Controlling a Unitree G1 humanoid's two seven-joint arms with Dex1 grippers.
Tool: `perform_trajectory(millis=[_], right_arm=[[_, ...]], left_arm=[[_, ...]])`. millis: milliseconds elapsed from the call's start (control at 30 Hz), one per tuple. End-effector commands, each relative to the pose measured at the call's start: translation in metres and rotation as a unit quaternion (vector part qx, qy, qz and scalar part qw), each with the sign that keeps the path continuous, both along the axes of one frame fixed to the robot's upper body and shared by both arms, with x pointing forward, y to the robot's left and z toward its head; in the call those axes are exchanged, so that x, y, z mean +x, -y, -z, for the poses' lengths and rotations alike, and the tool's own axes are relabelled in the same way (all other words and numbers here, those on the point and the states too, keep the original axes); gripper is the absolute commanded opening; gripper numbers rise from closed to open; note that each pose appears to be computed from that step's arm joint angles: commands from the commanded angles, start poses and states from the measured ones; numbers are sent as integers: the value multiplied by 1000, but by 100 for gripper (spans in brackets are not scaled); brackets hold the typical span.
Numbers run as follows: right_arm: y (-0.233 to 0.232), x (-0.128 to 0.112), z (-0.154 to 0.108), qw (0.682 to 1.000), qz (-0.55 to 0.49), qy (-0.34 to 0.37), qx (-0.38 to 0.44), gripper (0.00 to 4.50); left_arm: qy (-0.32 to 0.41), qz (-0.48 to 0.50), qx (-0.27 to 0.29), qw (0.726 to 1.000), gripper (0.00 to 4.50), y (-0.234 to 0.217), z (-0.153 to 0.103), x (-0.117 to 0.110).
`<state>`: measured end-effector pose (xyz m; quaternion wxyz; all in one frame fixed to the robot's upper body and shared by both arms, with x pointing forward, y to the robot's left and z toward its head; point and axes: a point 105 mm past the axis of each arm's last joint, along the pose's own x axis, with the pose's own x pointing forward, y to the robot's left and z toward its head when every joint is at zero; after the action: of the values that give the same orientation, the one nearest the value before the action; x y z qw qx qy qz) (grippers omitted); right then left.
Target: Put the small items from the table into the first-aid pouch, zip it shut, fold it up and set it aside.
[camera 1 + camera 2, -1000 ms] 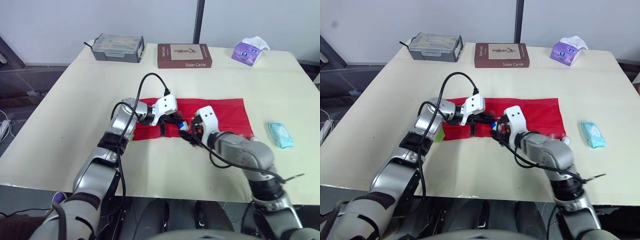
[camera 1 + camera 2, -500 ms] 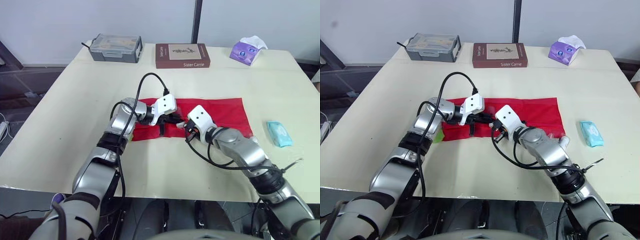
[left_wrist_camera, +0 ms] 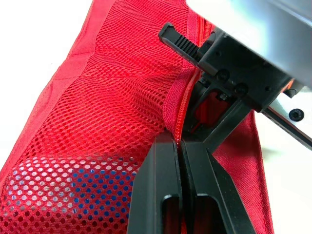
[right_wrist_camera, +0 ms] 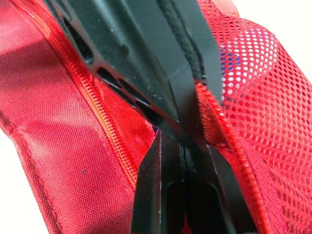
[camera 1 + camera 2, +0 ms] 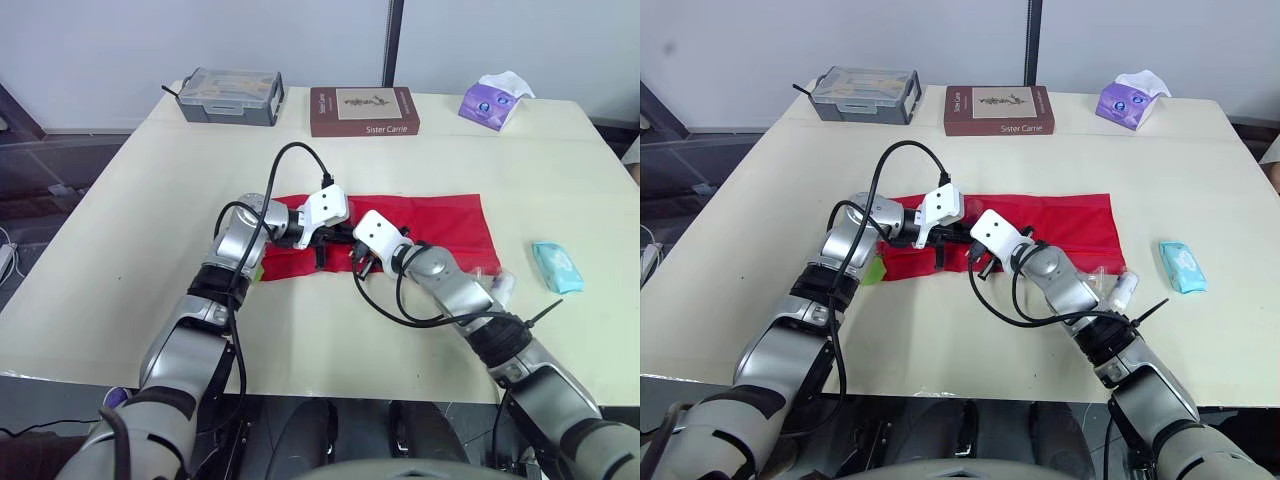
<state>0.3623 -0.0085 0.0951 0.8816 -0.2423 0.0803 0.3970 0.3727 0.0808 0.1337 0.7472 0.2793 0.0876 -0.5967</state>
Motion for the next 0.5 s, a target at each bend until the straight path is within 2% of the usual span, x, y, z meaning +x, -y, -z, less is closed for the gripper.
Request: perform_trajectory(millis=[33, 67, 133, 333, 367, 500], right_arm=[[3, -9, -31, 998, -27, 13, 60, 42], [6, -14, -35, 997, -34, 4, 75, 54], [17, -28, -43, 994, -50, -6, 93, 130], [72, -92, -87, 987, -69, 4, 143, 425], [84, -102, -93, 988, -63, 14, 139, 445], [131, -129, -105, 991, 5, 48, 124, 445]], left_arm=[[16, 5, -4, 1000, 0, 0, -3, -1], [18, 2, -2, 1000, 0, -1, -2, 0], [22, -2, 0, 1000, 0, -4, -1, 2], [29, -23, 1, 999, 0, -13, 1, 7], [28, -28, 0, 999, 0, -15, 1, 8], [29, -39, -4, 999, 0, -21, 3, 10]])
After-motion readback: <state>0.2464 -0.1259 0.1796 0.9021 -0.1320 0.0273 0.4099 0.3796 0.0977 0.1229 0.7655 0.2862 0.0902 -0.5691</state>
